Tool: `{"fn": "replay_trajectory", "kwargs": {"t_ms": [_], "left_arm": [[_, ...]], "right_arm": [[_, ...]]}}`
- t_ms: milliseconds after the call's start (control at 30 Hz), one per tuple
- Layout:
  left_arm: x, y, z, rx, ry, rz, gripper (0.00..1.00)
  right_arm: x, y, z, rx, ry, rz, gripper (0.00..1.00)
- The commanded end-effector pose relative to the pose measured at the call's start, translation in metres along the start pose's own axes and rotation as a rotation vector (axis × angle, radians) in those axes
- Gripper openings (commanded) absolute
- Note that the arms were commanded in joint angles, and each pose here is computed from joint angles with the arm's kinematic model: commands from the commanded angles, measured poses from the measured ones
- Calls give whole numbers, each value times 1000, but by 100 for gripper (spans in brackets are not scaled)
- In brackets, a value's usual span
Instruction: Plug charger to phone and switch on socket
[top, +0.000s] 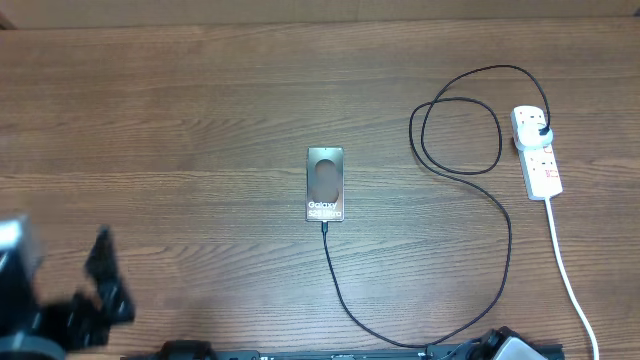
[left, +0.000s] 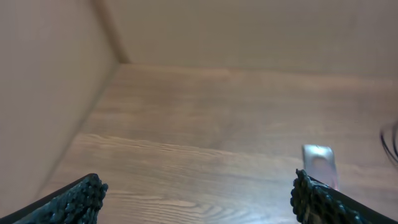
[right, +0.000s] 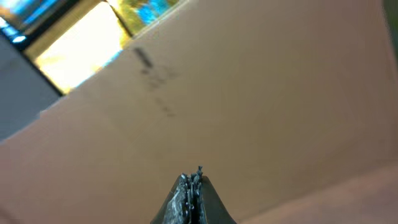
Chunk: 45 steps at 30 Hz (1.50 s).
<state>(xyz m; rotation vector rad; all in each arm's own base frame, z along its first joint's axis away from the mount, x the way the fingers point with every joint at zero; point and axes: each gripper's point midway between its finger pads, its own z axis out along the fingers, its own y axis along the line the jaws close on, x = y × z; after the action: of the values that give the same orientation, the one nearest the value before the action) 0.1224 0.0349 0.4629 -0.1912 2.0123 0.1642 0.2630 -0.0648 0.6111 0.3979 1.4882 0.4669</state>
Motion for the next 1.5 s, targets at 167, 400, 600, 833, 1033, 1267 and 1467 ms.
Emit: {"fn": "replay_trajectory", "kwargs": {"t_ms": [167, 400, 600, 833, 1033, 1267, 1467], "left_arm": [[29, 25, -92, -92, -252, -88, 100], [75, 33, -158, -85, -449, -121, 99], [130, 37, -197, -96, -565, -142, 100], [174, 40, -230, -95, -719, -166, 100], [202, 40, -254, -101, -837, -184, 100], [203, 40, -256, -100, -844, -185, 100], [201, 53, -252, -31, -841, -183, 100]], "right_arm": [[23, 31, -40, -24, 32, -72, 4], [42, 45, -44, -89, 75, -64, 4], [60, 62, -37, -198, 135, -60, 4], [71, 75, -42, -262, 159, -65, 4], [74, 84, -46, -292, 166, -69, 4], [78, 91, -51, -323, 181, -69, 4], [76, 100, -75, -316, 138, -76, 5]]}}
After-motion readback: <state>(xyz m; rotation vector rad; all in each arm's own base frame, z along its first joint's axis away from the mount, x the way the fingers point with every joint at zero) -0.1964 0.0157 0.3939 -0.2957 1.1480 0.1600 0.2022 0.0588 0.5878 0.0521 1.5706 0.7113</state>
